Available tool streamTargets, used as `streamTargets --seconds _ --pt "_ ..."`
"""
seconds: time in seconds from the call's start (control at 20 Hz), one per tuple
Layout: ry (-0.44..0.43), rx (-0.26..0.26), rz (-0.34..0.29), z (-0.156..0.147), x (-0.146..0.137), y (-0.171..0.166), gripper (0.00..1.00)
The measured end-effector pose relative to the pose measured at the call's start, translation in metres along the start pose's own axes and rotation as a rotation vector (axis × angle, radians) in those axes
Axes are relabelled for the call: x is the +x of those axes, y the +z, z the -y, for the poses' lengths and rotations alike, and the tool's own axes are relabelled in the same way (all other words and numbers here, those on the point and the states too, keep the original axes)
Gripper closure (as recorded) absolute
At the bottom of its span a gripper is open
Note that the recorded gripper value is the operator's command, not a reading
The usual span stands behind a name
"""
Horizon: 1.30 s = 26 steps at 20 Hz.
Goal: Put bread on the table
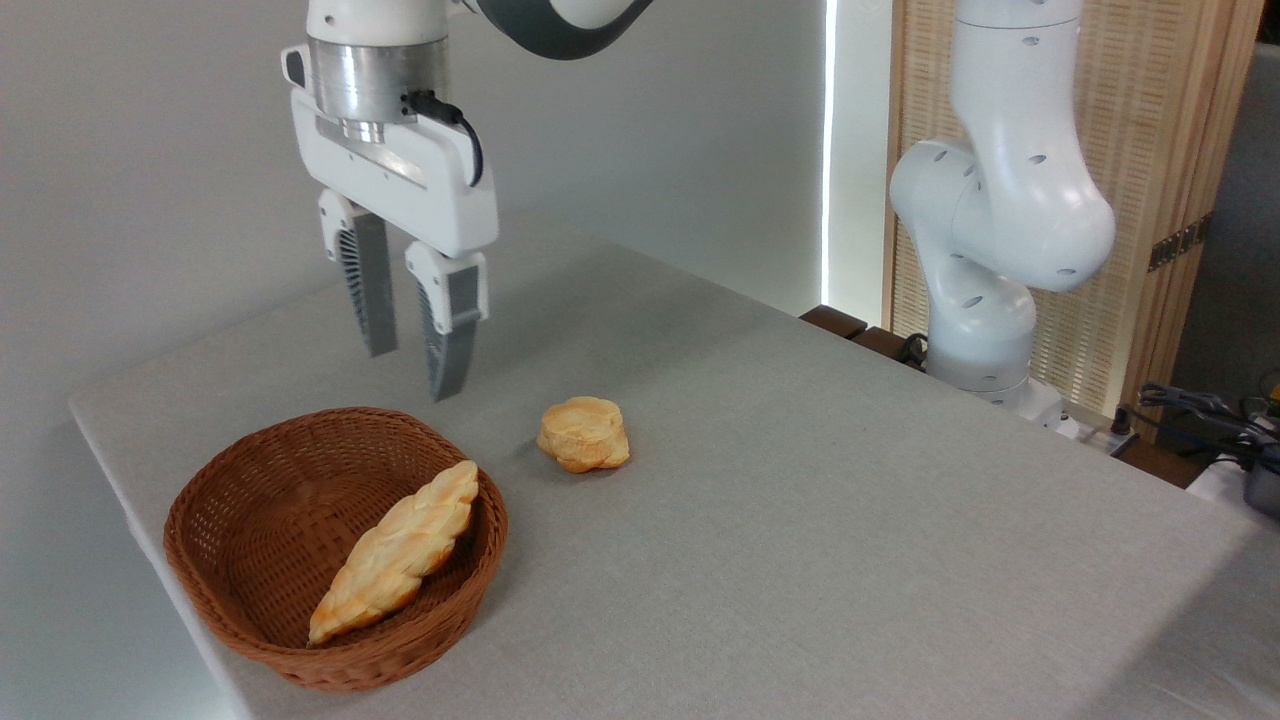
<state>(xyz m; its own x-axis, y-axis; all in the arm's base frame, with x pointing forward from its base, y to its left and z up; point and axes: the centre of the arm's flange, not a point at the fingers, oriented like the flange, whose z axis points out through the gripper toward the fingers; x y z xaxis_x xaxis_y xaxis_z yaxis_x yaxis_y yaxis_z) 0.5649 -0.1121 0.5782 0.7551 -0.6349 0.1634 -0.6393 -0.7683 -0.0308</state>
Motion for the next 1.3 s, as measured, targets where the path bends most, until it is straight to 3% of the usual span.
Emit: streamTargets --seconds 0.15,0.5,1.3 --pt "-0.004 -0.036 0.068 -0.001 -0.007 0.011 0.0" --pt "0.002 -0.061 0.111 -0.006 -0.01 0.017 0.0" --pt "0.005 -0.067 0.12 -0.007 -0.009 0.02 0.0"
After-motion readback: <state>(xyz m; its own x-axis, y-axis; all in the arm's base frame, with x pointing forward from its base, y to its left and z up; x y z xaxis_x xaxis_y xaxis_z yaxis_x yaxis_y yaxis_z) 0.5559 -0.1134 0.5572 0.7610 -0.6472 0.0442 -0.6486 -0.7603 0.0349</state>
